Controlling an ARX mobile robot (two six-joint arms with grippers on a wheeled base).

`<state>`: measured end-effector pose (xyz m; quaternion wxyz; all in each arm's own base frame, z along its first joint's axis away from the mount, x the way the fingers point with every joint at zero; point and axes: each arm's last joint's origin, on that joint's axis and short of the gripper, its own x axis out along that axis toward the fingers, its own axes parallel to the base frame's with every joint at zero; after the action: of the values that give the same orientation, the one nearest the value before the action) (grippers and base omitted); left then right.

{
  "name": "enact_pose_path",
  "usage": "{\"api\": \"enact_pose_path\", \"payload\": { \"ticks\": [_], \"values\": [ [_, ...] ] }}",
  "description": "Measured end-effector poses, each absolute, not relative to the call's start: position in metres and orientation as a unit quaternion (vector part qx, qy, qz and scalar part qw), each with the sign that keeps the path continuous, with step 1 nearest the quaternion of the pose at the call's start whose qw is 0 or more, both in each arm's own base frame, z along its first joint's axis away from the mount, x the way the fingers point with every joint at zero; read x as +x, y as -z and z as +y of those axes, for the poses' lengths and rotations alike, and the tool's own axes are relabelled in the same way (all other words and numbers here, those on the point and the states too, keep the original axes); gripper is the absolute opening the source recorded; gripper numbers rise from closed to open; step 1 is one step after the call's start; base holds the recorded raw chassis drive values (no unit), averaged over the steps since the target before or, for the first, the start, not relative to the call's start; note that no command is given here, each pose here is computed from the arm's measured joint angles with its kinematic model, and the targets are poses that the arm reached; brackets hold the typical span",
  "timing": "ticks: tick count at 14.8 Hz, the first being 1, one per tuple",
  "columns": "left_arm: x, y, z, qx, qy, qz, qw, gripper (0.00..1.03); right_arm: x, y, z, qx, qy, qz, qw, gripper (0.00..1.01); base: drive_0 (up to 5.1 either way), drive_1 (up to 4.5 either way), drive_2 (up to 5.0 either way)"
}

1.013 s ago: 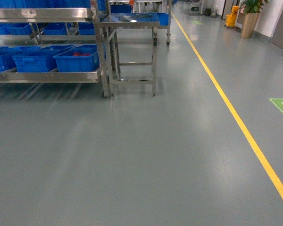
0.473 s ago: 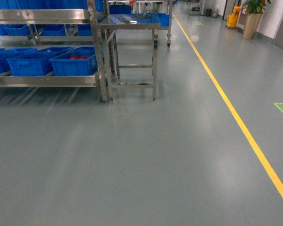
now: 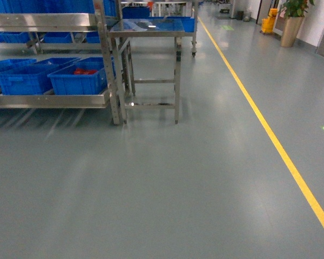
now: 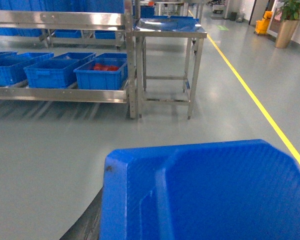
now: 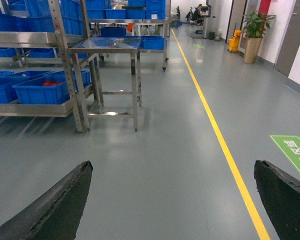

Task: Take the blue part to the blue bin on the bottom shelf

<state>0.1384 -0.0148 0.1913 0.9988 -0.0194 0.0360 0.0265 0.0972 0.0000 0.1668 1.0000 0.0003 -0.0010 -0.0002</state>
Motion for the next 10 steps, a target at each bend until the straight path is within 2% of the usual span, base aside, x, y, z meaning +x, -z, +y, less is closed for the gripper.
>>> {"api": "enact_pose_path", "payload": {
  "ticks": [10],
  "values": [
    [0.1382,-0.1919,-0.0148,-0.020,-0.026,0.034,0.999,0.44,0.0972,-0.1672,0.0000,0.000,0.000,-0.003,1.000,0.98,0.0,4.12,-4.2]
  ]
}}
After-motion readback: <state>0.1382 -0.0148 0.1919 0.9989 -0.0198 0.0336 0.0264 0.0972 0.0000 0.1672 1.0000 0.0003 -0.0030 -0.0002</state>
